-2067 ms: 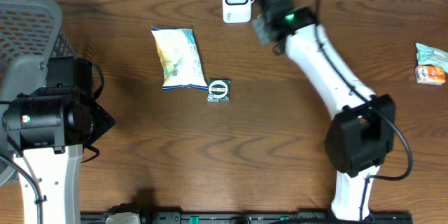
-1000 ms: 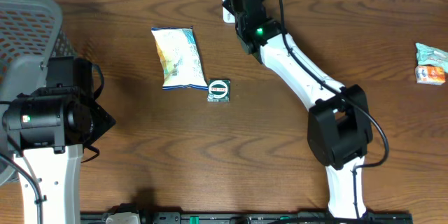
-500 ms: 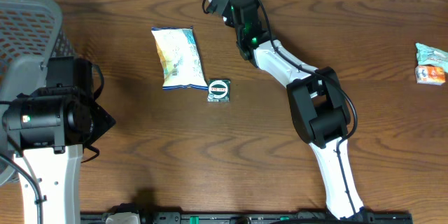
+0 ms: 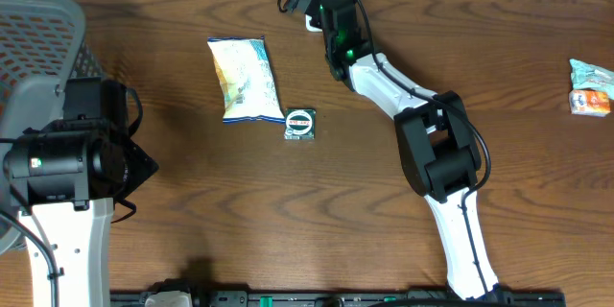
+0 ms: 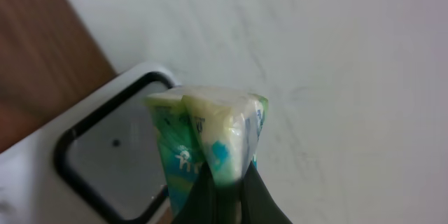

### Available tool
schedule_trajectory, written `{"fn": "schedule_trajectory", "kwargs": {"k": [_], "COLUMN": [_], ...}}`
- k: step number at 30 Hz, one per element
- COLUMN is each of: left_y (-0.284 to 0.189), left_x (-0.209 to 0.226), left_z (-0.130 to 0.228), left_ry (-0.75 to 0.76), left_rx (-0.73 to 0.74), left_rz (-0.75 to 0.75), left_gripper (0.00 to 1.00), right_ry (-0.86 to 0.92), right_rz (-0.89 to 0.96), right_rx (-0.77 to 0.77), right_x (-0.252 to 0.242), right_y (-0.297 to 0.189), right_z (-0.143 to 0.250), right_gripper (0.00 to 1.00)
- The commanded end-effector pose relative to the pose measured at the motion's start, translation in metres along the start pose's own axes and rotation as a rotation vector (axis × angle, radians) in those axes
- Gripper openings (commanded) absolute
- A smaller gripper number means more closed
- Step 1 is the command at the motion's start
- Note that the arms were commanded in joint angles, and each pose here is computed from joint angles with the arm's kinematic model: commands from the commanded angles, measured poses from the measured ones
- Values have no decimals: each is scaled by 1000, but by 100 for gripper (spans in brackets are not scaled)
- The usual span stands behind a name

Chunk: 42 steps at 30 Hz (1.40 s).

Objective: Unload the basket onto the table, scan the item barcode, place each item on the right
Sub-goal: 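Hold the teal pack under the scanner with the right gripper, then carry the teal pack to the far right and release it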

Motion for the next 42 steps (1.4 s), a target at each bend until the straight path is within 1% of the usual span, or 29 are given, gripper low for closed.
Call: {"fn": "schedule_trajectory", "kwargs": {"k": [1, 3, 5, 9, 13, 21, 30, 32, 35, 38, 42], "left_y": [-1, -1, -1, -1, -1, -1, -1, -1, -1, -1, -1], "left_x": [2, 2, 2, 2, 2, 2, 2, 2, 2, 2, 2], "left_z": [1, 1, 1, 1, 1, 1, 1, 1, 1, 1, 1], "left_ry": [-16, -16, -16, -16, -16, -16, -16, -16, -17, -16, -16], "left_rx": [0, 0, 0, 0, 0, 1, 0, 1, 0, 1, 0], "left_rz": [-5, -5, -5, -5, -5, -4, -5, -4, -5, -4, -5], "left_gripper": [98, 98, 98, 98, 98, 98, 98, 98, 98, 98, 98], "right_ry": [90, 107, 130, 165, 171, 174, 215, 226, 307, 433, 607], "right_rz": [81, 49, -28, -103, -112, -109, -97, -66, 39, 138, 159], "right_rx": [-23, -25, -29, 0, 24, 32, 10, 25, 61, 82, 100], "right_x": [-40, -41, -33, -22, -23, -24, -28, -35, -61, -101, -156], "right_y": [0, 1, 2, 4, 6, 7, 3, 2, -4, -15, -35], "right_z": [-19, -22, -21, -8, 1, 4, -9, -8, -8, -8, 2], "right_gripper": [1, 1, 1, 1, 1, 1, 1, 1, 1, 1, 1]}}
Point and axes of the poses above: each gripper's point midway between its finger pads, its own y axis out along the fingers, its own x axis along the line the jaws close on, z = x × y, the point moved 3 cm from there along -y, back along the fingers, and after that the axes turned 10 degrees about y, right-handed, at the moved point
